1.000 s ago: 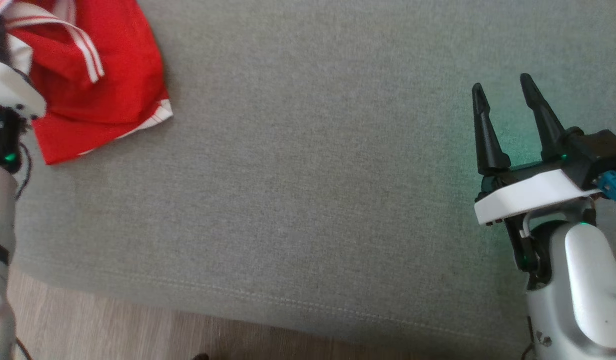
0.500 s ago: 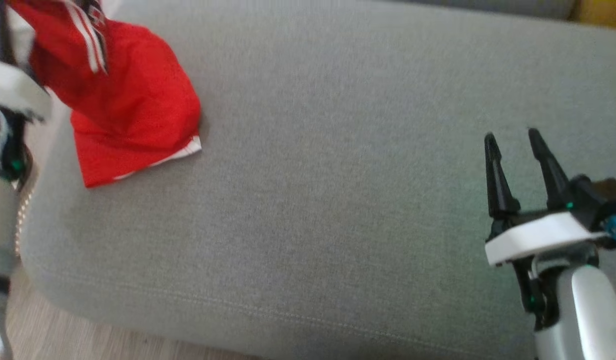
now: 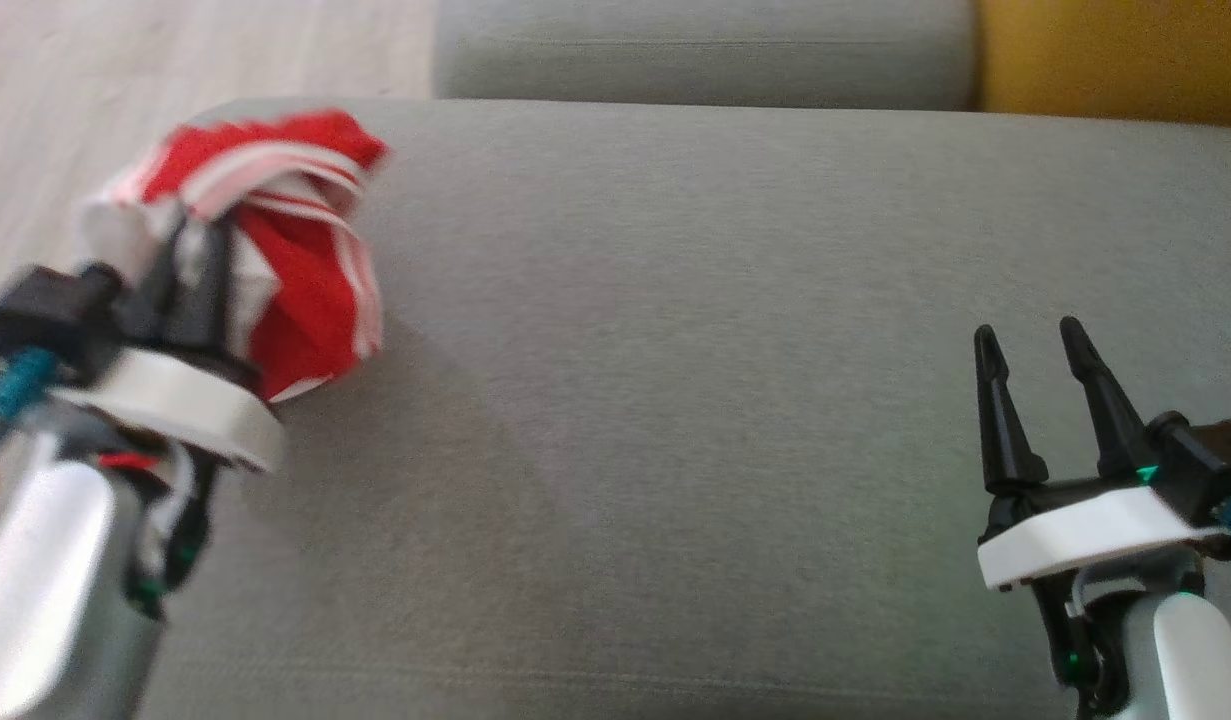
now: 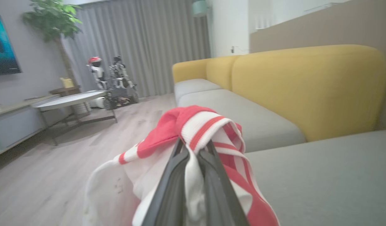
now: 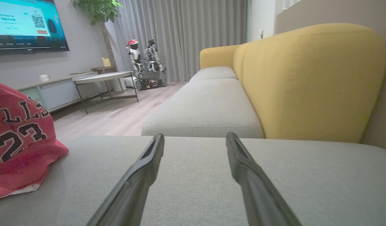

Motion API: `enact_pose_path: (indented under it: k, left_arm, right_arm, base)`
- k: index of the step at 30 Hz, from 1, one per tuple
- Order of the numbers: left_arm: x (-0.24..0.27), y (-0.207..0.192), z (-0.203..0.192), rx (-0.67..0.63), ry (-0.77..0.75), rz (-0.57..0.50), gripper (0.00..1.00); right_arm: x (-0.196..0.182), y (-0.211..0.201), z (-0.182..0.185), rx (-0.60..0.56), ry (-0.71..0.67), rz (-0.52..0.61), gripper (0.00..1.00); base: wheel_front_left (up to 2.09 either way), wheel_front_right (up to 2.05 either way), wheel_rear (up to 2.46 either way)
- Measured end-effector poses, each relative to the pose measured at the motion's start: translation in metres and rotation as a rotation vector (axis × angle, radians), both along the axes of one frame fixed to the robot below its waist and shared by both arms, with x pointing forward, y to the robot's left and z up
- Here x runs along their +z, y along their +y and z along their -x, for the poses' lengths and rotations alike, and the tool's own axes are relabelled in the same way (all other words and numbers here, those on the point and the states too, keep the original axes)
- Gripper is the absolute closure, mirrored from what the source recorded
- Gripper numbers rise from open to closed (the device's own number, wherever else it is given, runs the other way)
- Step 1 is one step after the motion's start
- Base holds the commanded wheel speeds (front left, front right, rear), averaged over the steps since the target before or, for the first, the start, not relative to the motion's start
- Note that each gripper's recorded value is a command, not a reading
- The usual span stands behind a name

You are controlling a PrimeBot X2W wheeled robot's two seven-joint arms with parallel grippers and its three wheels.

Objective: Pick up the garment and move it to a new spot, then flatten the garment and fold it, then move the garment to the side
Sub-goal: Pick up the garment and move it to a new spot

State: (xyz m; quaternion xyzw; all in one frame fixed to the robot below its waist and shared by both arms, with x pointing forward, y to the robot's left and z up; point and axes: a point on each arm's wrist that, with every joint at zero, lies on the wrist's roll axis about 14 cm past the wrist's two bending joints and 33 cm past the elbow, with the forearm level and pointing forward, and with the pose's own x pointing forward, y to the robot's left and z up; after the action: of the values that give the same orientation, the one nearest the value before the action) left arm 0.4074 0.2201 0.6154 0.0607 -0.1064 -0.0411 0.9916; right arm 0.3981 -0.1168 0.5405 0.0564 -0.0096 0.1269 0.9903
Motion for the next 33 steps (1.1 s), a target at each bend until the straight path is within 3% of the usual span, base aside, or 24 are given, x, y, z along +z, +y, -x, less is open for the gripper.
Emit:
enact_pose_path:
  k: [15,20,28,33]
  left_arm:
    - [-0.040,-0.218,-0.036,-0.556,0.151,0.092,1.00]
    - [-0.045,-0.281,-0.053,-0.719,0.167,0.071,1.00]
    - [-0.150,-0.334,-0.044,-0.874,0.462,-0.016,1.00]
    - [-0.184,-0.347,-0.040,-0.917,0.546,-0.030,1.00]
  right_arm:
    - [-0.013,-0.072,0.028,-0.212,0.049,-0.025,0.00]
    - [-0.014,-0.092,0.026,-0.276,0.042,-0.028,0.00]
    - [-0.036,-0.111,0.027,-0.342,0.093,-0.023,0.00]
    - [-0.043,-0.120,0.025,-0.371,0.107,-0.017,0.00]
  base:
    - [0.00,0.00,0.00]
    - [0.00,0.00,0.00]
    - [0.00,0.00,0.00]
    - [0.00,0.00,0.00]
